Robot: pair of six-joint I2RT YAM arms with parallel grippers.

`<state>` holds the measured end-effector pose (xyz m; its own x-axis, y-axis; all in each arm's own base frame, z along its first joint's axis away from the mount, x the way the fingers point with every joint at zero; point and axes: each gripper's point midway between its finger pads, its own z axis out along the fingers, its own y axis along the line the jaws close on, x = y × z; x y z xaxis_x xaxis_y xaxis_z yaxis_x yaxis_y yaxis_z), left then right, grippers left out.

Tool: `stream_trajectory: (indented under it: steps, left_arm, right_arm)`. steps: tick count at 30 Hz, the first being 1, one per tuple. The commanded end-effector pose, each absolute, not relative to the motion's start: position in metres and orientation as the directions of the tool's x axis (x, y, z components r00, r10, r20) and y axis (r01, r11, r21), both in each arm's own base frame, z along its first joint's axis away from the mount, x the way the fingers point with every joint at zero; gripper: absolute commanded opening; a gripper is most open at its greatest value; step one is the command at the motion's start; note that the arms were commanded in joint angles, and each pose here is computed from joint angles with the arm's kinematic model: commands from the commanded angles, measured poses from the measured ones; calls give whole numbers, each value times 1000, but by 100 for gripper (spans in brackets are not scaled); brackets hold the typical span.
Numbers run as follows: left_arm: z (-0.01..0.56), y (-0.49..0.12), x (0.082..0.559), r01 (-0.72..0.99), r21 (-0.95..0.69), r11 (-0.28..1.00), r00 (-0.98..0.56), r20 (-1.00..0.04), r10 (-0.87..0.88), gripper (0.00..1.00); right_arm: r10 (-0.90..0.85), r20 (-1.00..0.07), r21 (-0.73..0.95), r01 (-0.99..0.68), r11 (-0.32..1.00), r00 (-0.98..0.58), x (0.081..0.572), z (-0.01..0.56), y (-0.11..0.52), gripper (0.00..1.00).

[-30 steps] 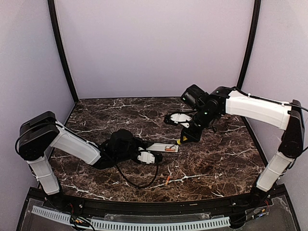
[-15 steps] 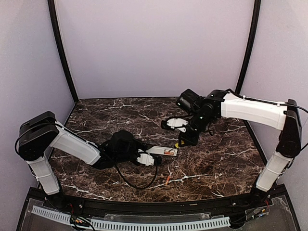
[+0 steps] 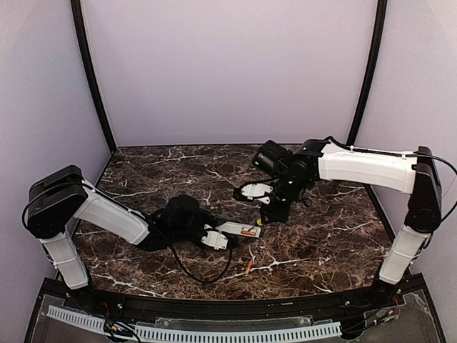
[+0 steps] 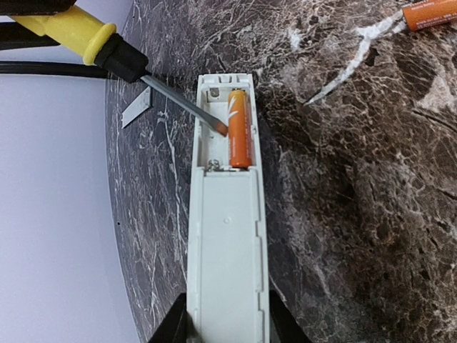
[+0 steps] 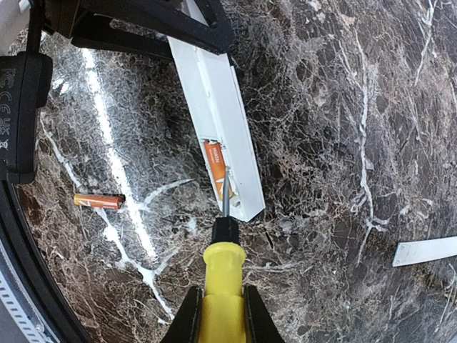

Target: Unload the batteries from the remote control

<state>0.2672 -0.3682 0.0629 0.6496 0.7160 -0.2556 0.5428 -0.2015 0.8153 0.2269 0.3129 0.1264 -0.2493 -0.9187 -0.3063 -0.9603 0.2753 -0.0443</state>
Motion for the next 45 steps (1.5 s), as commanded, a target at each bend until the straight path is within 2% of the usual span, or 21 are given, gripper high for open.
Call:
stream_trajectory:
  steps: [1, 10, 18, 27, 35, 45]
  left_arm:
    - [101, -388, 274, 492, 861, -125, 682, -292, 670, 0]
    - [94, -389, 275, 501, 856, -132, 676, -291, 677, 0]
    - [92, -388, 276, 500, 856, -133, 676, -290, 678, 0]
    - [89, -385, 275, 479, 869, -126, 680, -277, 678, 0]
    - [88, -380, 278, 419, 899, -129, 688, -222, 691, 0]
    - [87, -380, 279, 380, 915, -136, 695, -185, 695, 0]
  right_arm:
    - [-938, -264, -58, -967, 249, -225, 222, 117, 318, 0]
    - [-950, -253, -107, -971, 216, -184, 219, 117, 326, 0]
    - [-961, -226, -79, -980, 180, -158, 210, 103, 331, 0]
    - [-959, -241, -50, -985, 164, -147, 205, 100, 334, 0]
    - [-939, -269, 30, -977, 212, -213, 207, 104, 331, 0]
    - [-936, -242, 80, -967, 243, -255, 207, 96, 324, 0]
